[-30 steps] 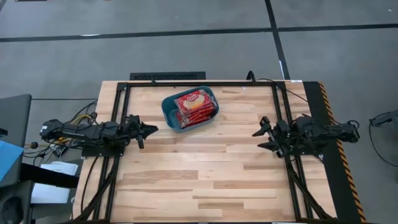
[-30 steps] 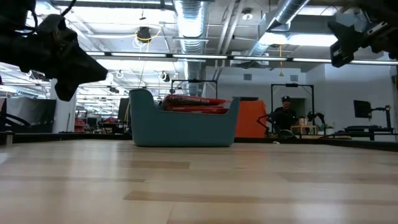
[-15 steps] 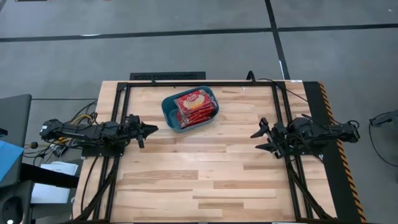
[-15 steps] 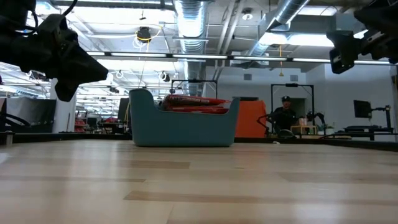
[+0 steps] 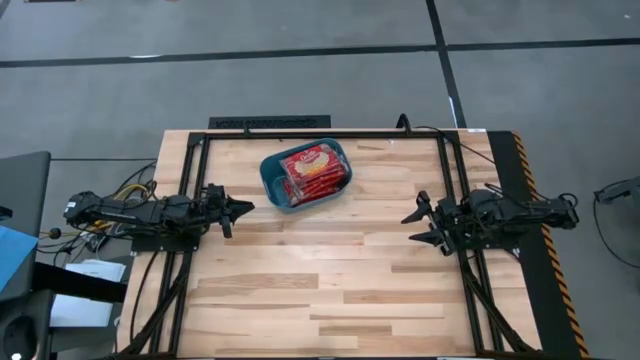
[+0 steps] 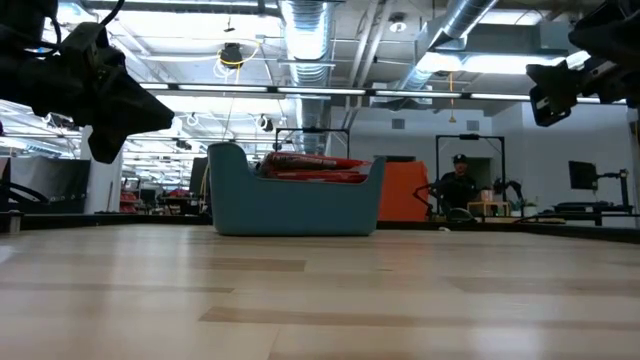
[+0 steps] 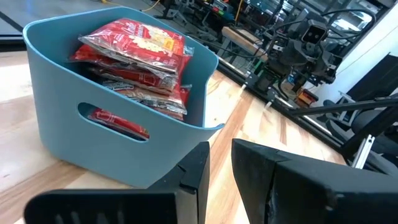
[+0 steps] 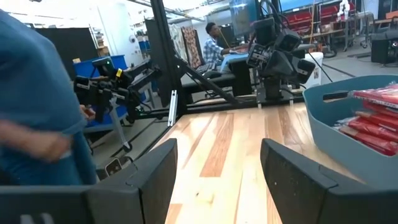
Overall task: Sort popcorn bags into baskets
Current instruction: Return to Home Position
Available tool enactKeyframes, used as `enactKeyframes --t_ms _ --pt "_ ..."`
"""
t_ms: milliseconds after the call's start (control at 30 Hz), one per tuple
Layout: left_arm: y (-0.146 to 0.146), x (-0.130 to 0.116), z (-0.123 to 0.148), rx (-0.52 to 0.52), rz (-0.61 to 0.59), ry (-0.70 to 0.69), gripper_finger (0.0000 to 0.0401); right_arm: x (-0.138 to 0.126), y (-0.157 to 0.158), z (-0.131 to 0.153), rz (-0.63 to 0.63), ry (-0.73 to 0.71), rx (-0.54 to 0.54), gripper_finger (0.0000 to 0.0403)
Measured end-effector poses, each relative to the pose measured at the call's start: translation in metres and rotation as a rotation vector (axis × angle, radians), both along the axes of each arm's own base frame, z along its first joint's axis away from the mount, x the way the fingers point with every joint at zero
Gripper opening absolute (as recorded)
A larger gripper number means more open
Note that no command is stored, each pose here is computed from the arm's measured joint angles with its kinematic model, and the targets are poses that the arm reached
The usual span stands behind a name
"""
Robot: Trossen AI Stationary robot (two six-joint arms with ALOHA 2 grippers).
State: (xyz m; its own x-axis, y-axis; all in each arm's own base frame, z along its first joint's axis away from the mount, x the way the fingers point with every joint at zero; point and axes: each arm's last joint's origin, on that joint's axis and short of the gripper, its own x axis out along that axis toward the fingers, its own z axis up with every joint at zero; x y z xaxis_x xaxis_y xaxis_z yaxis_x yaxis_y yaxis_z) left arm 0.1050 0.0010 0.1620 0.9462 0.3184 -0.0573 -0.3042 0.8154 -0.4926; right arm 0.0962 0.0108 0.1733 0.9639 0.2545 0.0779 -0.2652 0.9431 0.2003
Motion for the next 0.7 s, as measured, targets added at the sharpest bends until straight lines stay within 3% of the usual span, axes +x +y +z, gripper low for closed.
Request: enactKeyframes --t_ms 700 --pt "0.0 0.0 -0.0004 0.0 -0.001 0.001 0.0057 0.0001 0.0 -0.0011 0.0 0.01 -0.001 0.0255"
